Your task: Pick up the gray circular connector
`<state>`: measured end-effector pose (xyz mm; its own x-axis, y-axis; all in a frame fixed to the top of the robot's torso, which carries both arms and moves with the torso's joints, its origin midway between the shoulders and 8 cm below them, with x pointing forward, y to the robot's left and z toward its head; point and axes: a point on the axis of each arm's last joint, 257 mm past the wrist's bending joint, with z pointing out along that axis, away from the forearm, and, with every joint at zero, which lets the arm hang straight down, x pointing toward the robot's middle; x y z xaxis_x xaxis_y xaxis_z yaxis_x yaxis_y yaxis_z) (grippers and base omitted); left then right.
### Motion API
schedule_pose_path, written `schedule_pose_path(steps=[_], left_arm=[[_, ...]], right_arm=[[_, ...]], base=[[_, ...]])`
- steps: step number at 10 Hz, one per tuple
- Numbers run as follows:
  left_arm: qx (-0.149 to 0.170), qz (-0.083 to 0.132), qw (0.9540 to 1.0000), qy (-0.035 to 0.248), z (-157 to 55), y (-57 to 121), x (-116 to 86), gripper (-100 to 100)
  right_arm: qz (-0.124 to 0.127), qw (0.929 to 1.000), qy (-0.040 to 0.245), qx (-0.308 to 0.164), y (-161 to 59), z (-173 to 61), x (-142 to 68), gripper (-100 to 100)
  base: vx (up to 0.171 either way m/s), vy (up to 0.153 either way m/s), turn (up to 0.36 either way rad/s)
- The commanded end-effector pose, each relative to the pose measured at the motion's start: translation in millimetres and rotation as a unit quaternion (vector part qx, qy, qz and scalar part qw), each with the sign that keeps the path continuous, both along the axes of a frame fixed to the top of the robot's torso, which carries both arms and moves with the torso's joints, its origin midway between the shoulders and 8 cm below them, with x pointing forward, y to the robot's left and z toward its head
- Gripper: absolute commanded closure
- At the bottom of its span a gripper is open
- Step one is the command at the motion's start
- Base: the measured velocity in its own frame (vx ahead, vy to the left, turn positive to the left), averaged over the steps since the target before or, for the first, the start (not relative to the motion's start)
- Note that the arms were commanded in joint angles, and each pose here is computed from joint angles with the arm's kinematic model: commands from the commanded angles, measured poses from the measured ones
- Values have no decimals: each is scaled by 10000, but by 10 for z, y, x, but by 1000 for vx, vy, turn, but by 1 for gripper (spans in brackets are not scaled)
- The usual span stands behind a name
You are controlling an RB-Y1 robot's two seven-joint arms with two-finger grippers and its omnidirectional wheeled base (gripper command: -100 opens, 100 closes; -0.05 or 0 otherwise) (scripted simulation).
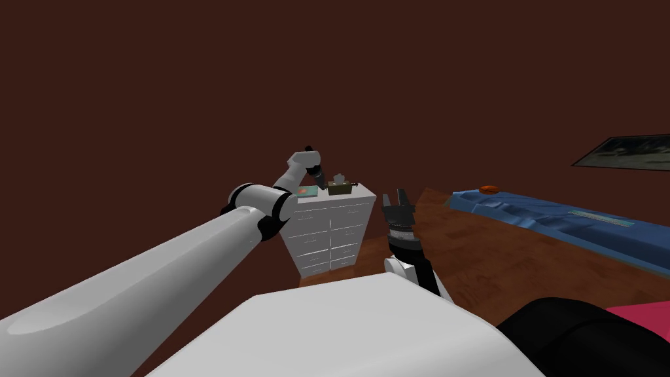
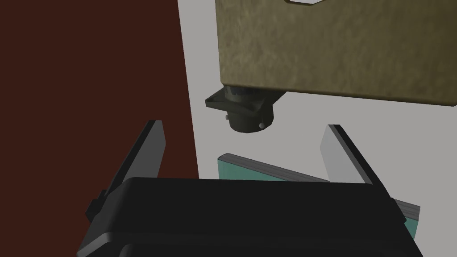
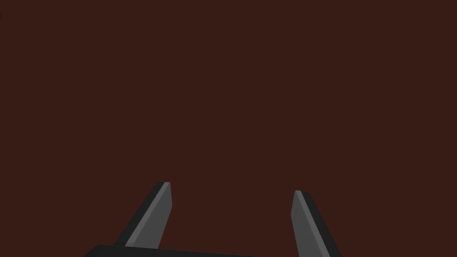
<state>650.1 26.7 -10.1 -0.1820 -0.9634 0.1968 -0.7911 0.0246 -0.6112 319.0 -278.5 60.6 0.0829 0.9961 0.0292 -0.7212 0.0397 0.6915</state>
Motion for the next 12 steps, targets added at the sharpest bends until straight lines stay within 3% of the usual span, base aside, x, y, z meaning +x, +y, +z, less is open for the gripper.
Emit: schedule_pose_path(steps=[1, 7, 10, 11, 12], left_arm=[[58, -5, 9998, 200, -82, 0, -61, -100], [250, -144, 9972, 696, -69, -97, -316, -100], [390, -198, 9928, 1111, -154, -109, -512, -100], [370, -229, 9941, 994, -69, -139, -484, -100], [390, -198, 9928, 1111, -154, -109, -512, -100]], right_arm=[[0, 10000, 0, 0, 0, 0, 0, 0], [0, 10000, 0, 0, 0, 0, 0, 0], [0, 10000, 0, 0, 0, 0, 0, 0], [0, 10000, 0, 0, 0, 0, 0, 0], [0, 10000, 0, 0, 0, 0, 0, 0]], base=[[58, 19, -7], [55, 20, -5], [87, 17, -15], [59, -3, 0], [20, -1, 2]])
